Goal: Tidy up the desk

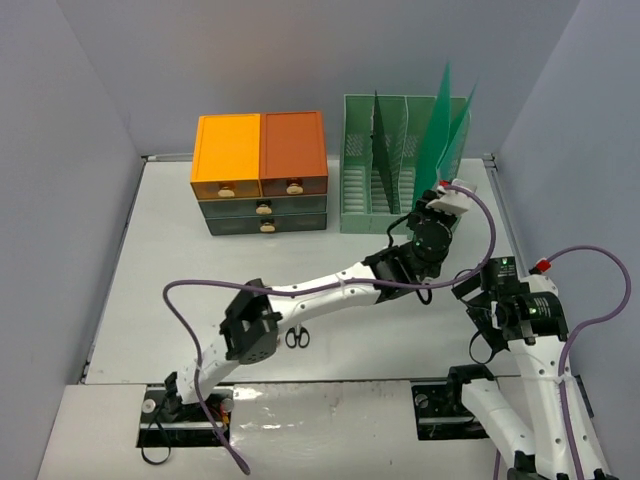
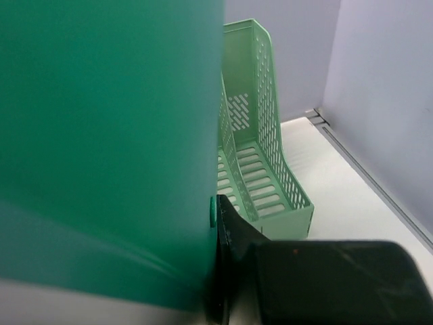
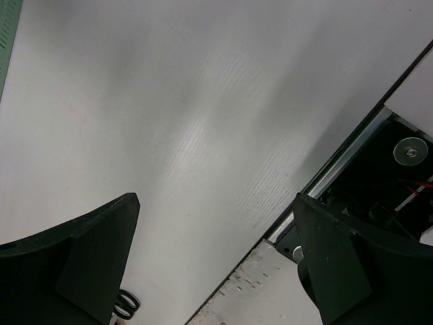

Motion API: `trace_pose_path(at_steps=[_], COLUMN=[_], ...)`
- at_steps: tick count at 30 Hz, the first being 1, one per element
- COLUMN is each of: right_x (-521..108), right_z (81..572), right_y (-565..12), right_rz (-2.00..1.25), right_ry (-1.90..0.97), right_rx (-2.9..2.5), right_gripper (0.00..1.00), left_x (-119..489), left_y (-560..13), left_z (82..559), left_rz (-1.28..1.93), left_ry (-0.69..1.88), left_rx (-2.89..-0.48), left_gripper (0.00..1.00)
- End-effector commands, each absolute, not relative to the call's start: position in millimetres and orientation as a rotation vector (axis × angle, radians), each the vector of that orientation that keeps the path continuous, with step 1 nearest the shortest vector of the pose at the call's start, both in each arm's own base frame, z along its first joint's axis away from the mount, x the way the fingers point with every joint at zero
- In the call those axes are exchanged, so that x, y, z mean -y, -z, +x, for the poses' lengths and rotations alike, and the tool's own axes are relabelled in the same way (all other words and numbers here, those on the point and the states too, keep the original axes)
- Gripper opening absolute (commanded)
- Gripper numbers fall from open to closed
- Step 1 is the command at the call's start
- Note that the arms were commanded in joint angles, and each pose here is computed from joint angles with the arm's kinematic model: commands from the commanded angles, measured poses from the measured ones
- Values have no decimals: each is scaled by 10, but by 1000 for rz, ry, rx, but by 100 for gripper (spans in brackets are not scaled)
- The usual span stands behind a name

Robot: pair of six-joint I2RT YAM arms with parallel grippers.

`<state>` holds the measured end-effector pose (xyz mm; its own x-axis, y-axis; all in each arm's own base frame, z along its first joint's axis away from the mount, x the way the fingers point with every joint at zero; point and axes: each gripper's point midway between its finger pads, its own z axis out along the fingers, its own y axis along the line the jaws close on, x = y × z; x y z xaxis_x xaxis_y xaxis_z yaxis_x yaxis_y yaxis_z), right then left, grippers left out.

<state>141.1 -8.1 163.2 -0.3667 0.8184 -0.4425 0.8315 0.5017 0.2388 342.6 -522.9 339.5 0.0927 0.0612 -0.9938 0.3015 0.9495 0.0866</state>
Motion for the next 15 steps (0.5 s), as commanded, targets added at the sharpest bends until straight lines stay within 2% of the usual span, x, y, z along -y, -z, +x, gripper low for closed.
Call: trace_pose_path(at_steps=[1, 15], right_x=[80, 25], right_z=[1281, 1328], right_y=[-1695, -1665], right_rz=[1329, 1184], right_ry=[43, 49], right_rx=[-2274, -2397], right_gripper=[94, 94], left_x=[4997, 4976], left_y=[-4117, -3995], left_z=[3515, 4220], left_rz=[12, -47], left_ry=[192, 202], left_rx=[-1361, -1275], left_gripper=[0, 0])
